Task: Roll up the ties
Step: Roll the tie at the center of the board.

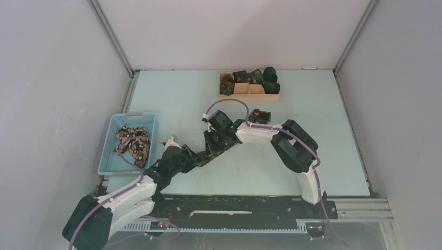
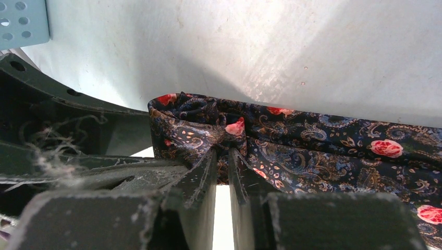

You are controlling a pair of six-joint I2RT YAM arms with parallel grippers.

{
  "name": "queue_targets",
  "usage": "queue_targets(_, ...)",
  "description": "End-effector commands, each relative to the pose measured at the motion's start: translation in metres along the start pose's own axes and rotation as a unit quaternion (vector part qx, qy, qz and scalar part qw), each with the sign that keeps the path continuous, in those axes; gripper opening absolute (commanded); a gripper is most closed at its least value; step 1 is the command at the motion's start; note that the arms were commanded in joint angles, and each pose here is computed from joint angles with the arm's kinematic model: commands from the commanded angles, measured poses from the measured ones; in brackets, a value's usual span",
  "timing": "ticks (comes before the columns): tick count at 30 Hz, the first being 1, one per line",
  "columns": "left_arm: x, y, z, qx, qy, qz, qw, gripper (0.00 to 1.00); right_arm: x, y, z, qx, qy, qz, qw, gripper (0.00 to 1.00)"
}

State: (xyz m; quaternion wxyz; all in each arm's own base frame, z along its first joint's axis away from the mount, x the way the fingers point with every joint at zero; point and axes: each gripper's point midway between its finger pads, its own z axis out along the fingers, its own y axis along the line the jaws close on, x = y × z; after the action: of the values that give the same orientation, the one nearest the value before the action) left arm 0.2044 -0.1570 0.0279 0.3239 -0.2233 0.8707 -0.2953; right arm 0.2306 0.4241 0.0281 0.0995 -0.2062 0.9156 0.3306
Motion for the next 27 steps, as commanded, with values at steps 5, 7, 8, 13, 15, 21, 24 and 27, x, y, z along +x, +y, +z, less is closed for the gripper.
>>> queue_targets(5,0.0,-0.009,0.008,0.017,0.006,0.0,1.0,0.25,0.003,-0.004,0.003,0.001,0.002,-0.004,1.0,0.16)
queue_targets(7,-0.001,-0.008,0.008,0.009,0.008,0.009,1.0,0.12,-0.001,0.001,0.0,-0.006,-0.005,-0.008,1.0,0.16)
queue_targets(8,-0.002,-0.007,0.007,0.001,0.007,0.014,1.0,0.07,-0.004,0.004,-0.003,-0.01,-0.01,-0.01,1.0,0.16)
queue_targets(13,-0.012,0.001,-0.001,-0.042,0.002,0.041,0.998,0.0,-0.02,0.017,-0.016,-0.017,-0.028,-0.018,0.999,0.17)
queue_targets(15,-0.017,0.0,-0.005,-0.056,0.001,0.057,0.997,0.0,-0.023,0.022,-0.02,-0.02,-0.031,-0.021,0.999,0.17)
queue_targets(21,-0.027,-0.003,-0.015,-0.089,0.009,0.092,0.992,0.0,-0.027,0.036,-0.019,-0.025,-0.033,-0.03,0.999,0.17)
queue_targets(24,-0.03,-0.005,-0.018,-0.1,0.014,0.1,0.99,0.0,-0.027,0.04,-0.014,-0.028,-0.031,-0.032,0.999,0.17)
queue_targets(27,-0.033,-0.006,-0.021,-0.11,0.018,0.104,0.988,0.0,-0.025,0.042,-0.005,-0.033,-0.023,-0.031,0.999,0.16)
